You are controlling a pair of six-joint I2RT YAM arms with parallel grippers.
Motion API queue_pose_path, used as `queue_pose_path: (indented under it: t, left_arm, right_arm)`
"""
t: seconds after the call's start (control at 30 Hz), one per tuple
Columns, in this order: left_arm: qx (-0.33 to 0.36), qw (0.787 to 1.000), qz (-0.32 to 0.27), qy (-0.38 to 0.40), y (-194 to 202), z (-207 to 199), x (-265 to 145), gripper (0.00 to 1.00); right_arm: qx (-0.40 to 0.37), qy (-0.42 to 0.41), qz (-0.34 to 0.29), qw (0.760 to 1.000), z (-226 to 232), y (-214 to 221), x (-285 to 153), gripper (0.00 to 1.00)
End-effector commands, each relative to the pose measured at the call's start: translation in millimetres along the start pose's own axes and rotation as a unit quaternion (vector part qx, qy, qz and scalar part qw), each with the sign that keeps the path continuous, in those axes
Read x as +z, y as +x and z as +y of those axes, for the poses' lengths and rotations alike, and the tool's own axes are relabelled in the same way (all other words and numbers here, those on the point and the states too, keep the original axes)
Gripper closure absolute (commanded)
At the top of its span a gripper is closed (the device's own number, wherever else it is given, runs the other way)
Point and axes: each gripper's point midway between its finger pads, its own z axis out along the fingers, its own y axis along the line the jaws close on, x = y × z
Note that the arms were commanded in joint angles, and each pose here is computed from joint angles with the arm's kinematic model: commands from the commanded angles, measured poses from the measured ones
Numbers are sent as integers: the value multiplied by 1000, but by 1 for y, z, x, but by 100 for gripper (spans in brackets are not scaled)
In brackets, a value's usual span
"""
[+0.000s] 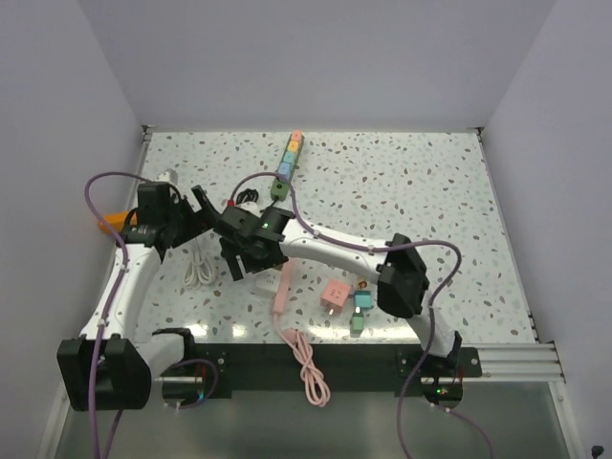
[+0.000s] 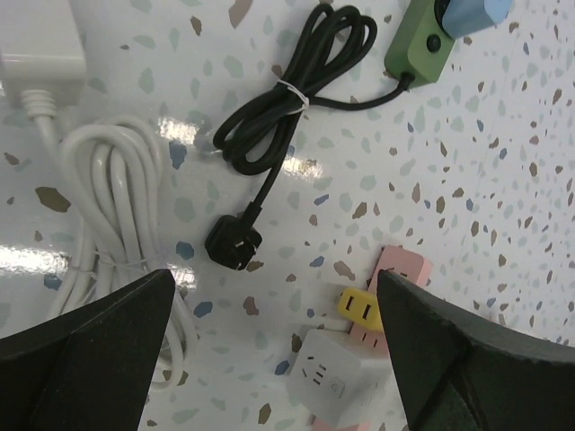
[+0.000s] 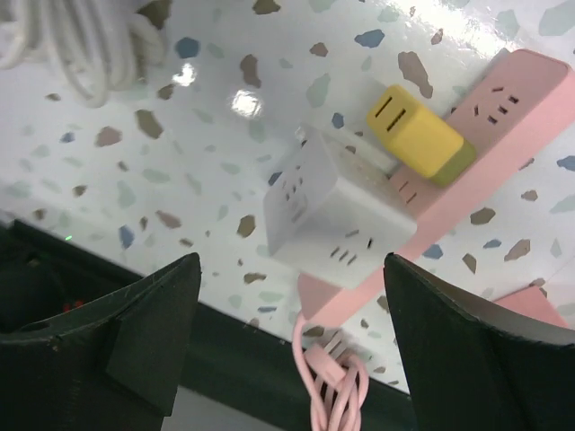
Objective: Pull the plug off the socket
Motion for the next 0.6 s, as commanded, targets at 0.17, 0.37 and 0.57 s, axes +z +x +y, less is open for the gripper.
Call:
queue_pose_path:
  t: [0.17,0.37,0.57]
  left_arm:
    - [-50,994,-78,-63,-26,11,-32,0]
    - [-51,995,-57,-57,-10,15,-28,0]
    - [-35,999,-19,13,11,-1,-13,0]
  right_arm:
    - [-47,118,49,991,-27,16,39,16]
    - [-38,138,94,985,-48,55,49,27]
    - [57,39,102,992,-64,87,52,67]
